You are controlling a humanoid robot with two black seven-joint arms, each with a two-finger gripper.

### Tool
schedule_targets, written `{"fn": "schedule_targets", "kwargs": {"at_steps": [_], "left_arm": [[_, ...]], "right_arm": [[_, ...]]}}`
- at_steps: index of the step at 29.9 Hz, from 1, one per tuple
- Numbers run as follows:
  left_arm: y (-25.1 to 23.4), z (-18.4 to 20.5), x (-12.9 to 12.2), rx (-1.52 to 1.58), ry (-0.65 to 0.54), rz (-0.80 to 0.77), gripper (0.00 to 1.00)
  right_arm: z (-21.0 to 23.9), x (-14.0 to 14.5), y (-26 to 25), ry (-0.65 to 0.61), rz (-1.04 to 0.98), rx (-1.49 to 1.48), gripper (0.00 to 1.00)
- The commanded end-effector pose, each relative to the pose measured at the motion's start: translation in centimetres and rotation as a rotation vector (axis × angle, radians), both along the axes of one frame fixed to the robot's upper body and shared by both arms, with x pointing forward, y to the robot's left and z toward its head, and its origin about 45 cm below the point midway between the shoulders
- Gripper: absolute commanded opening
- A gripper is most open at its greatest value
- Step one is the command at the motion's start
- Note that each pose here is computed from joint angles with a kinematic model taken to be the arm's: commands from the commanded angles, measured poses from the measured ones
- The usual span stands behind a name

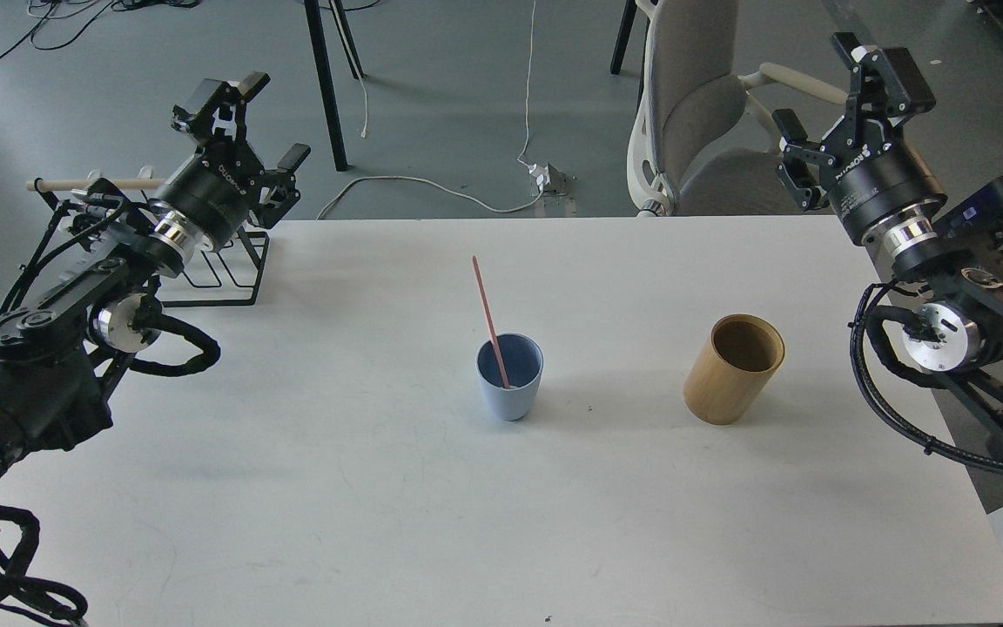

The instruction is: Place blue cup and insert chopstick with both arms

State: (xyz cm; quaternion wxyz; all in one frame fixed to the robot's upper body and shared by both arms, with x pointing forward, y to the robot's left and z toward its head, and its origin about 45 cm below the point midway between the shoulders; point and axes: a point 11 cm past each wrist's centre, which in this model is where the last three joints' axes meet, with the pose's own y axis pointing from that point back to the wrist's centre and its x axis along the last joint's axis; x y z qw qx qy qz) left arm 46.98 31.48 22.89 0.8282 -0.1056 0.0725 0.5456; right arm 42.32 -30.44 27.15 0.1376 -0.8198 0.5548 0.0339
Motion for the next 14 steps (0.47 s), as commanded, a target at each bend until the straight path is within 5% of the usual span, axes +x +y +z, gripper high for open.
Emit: {"fn": "schedule_targets", "kwargs": {"at_steps": [1, 14], "left_arm": [[0.6, 1.6, 0.6, -0.033, -0.028, 0.021, 0.98], [2.1, 5.0, 1.7, -0.144, -0.097, 0.086, 0.98]], "right_arm": [[-0.1, -0.3, 0.2, 0.0, 0.042, 0.025, 0.99], [1.5, 0.3, 1.5, -0.05, 0.039, 0.114, 0.99]]}}
